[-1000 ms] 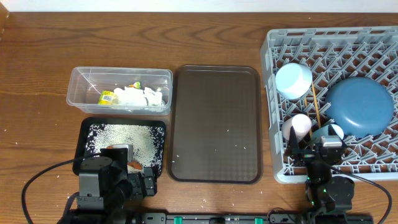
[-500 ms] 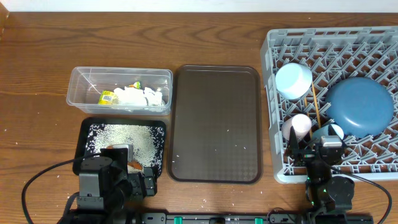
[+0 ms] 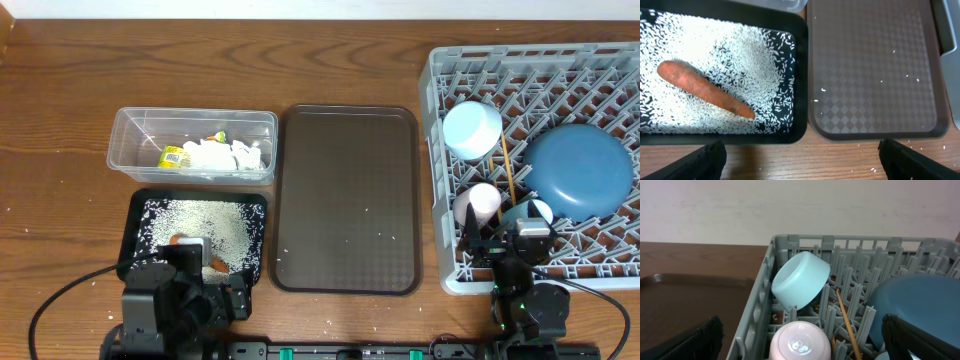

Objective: Sort waste into correct bins and load items into the dishwasher rack

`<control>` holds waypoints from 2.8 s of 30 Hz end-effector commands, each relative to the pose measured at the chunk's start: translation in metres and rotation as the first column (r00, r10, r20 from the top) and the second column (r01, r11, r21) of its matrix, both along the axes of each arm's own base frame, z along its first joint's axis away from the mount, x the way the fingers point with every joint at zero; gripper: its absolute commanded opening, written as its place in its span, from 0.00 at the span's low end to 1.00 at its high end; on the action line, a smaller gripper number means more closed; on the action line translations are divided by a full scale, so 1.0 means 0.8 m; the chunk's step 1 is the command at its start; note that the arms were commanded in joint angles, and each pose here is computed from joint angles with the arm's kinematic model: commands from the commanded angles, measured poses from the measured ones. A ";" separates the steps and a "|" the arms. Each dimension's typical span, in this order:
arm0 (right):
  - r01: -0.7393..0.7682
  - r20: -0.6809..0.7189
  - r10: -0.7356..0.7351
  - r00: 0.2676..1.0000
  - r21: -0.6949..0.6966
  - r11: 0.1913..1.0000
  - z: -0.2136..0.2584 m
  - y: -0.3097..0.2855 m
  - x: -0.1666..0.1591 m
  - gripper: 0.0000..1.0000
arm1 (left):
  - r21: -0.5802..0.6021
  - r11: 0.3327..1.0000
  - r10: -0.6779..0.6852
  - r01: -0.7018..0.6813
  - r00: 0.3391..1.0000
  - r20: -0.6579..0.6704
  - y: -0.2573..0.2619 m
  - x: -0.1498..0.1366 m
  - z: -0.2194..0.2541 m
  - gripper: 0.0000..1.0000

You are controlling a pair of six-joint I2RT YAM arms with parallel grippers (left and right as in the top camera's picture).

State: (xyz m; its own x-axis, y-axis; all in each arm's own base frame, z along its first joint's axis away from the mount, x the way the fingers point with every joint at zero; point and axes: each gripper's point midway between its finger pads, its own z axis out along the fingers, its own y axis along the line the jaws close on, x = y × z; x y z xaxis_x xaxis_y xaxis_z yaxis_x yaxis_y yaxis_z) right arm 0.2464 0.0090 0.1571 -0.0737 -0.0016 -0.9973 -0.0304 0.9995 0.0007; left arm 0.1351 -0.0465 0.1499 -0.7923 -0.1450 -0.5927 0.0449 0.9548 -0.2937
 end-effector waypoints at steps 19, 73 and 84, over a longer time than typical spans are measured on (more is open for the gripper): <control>0.007 0.002 -0.007 1.000 -0.014 1.000 0.000 -0.003 0.000 0.99 | -0.061 0.996 -0.030 0.063 0.896 0.442 -0.018 0.059 0.044 1.00; 0.008 0.001 -0.008 1.000 -0.014 1.000 0.000 -0.003 0.000 0.99 | 0.169 0.965 0.029 -0.200 0.722 0.691 0.045 0.136 -0.015 1.00; 0.008 0.000 -0.008 1.000 -0.014 1.000 0.000 -0.003 0.000 0.99 | 0.168 0.965 0.029 -0.200 0.721 0.693 0.045 0.136 -0.015 1.00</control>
State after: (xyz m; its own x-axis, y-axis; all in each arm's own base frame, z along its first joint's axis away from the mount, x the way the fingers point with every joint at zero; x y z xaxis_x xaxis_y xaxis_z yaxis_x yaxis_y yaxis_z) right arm 0.2463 0.0090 0.1572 -0.0733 -0.0016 -0.9973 -0.0308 0.9995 0.0007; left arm 0.2442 -0.0133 0.1526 -0.1121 -0.0265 -0.9933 0.0508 0.9982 -0.0323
